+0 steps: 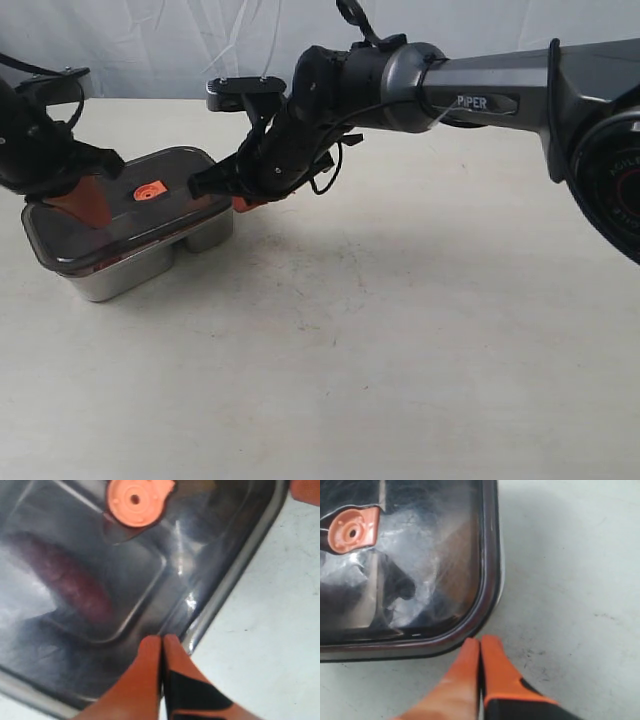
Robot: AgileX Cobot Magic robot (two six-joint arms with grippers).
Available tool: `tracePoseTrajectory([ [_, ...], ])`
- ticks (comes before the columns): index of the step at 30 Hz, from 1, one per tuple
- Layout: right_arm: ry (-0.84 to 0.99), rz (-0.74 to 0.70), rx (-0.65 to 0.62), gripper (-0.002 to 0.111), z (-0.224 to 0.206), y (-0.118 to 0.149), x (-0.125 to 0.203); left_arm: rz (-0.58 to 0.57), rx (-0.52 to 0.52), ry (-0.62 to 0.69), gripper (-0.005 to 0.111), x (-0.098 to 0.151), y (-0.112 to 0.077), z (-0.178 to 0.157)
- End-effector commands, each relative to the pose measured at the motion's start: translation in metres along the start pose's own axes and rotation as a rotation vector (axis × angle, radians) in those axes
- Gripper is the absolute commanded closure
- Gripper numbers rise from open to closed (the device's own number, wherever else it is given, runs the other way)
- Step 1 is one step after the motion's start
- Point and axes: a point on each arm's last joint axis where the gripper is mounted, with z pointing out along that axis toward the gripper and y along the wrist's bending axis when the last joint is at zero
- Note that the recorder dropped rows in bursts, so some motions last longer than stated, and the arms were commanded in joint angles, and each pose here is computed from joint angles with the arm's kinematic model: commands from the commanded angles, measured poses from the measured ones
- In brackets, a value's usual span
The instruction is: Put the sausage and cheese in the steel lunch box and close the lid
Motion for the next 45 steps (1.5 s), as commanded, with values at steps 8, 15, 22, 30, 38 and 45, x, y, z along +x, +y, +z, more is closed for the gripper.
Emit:
tracePoseTrajectory([
  [8, -0.122, -0.011, 0.013, 0.109, -0.024, 0.010, -0.031, -0.223, -0.097, -0.109, 0.107, 0.000, 0.057, -0.009],
  [15, -0.099, -0.014, 0.008, 0.109, -0.009, 0.014, -0.026, -0.241, -0.089, -0.101, 0.107, -0.004, 0.062, 0.004],
  [22, -0.057, 0.018, -0.005, 0.109, 0.015, 0.009, -0.020, -0.236, -0.098, -0.104, 0.107, -0.004, 0.063, 0.003],
  [30, -0.038, 0.027, -0.032, 0.109, 0.021, 0.011, -0.022, -0.256, -0.124, -0.080, 0.107, -0.004, 0.071, 0.015],
  [38, -0.021, 0.026, -0.032, 0.109, 0.022, 0.011, -0.020, -0.283, -0.102, -0.013, 0.107, -0.003, 0.078, 0.037],
  [45, 0.050, 0.030, -0.034, 0.109, 0.032, 0.008, -0.010, -0.290, -0.094, -0.019, 0.107, -0.003, 0.078, 0.037],
])
